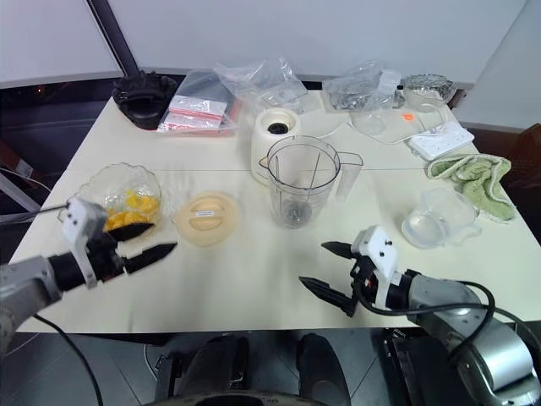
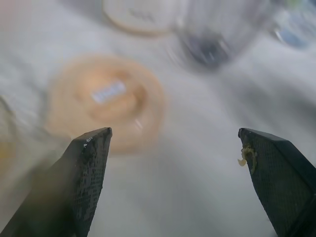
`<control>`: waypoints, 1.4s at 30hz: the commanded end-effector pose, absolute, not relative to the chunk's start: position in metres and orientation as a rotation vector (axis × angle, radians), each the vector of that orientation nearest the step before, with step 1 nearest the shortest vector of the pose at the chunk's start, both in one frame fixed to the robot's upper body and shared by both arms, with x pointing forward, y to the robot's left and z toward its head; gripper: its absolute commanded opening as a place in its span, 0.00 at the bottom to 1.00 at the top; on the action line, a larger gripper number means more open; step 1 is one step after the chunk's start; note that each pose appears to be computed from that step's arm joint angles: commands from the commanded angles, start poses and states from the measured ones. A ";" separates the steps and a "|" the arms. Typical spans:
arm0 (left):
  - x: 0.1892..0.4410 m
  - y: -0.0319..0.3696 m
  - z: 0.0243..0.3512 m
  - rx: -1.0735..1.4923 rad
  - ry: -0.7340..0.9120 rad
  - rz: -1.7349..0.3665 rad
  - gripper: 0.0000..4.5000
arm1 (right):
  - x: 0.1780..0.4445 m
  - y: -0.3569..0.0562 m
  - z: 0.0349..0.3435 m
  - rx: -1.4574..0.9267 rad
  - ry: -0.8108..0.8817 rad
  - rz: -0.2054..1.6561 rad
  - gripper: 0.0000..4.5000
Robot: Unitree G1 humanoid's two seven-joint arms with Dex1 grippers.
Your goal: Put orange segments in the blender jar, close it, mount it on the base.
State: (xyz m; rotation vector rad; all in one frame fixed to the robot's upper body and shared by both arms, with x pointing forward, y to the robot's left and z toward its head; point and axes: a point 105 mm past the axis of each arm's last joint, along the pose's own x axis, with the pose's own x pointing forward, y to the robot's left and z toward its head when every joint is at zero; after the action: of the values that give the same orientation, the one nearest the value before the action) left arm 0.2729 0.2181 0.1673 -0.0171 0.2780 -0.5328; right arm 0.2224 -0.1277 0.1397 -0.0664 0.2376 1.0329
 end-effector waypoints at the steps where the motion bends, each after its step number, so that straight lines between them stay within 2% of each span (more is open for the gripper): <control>1: 0.299 0.244 0.193 -0.111 0.313 -0.283 0.95 | 0.207 -0.101 0.165 -0.055 0.162 1.184 1.00; 3: 0.307 0.249 0.192 -0.115 0.411 -0.198 0.95 | 0.208 -0.097 0.167 -0.064 0.153 1.190 1.00; 4: 0.319 0.252 0.201 -0.175 0.378 -0.120 0.95 | 0.210 -0.094 0.165 -0.063 0.147 1.180 1.00; 7: 0.341 0.262 0.203 -0.200 0.423 0.144 0.95 | 0.211 -0.088 0.159 -0.056 0.148 1.161 1.00; 11: 0.350 0.278 0.185 -0.154 0.556 0.432 0.95 | 0.209 -0.083 0.159 -0.062 0.142 1.154 1.00; 14: 0.355 0.284 0.180 -0.066 0.632 0.520 0.95 | 0.211 -0.085 0.171 -0.069 0.112 1.149 1.00; 17: 0.354 0.296 0.174 -0.047 0.675 0.574 0.95 | 0.212 -0.084 0.187 -0.048 0.069 1.150 1.00; 20: 0.348 0.309 0.168 -0.045 0.698 0.631 0.95 | 0.211 -0.082 0.189 -0.098 0.062 1.152 1.00; 26: 0.342 0.325 0.165 -0.024 0.685 0.687 0.95 | 0.215 -0.084 0.175 -0.212 0.113 1.134 1.00; 33: 0.337 0.320 0.141 -0.052 0.756 0.680 0.95 | 0.216 -0.086 0.166 -0.243 0.127 1.126 1.00; 42: 0.337 0.347 0.104 -0.091 0.800 0.723 0.95 | 0.219 -0.086 0.157 -0.271 0.139 1.107 1.00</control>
State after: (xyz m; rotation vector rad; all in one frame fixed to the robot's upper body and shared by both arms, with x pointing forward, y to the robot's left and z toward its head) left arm 0.3400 0.3320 0.1003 -0.0789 0.8206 0.6685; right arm 0.2213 -0.0880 0.1533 -0.2466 0.1698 1.0992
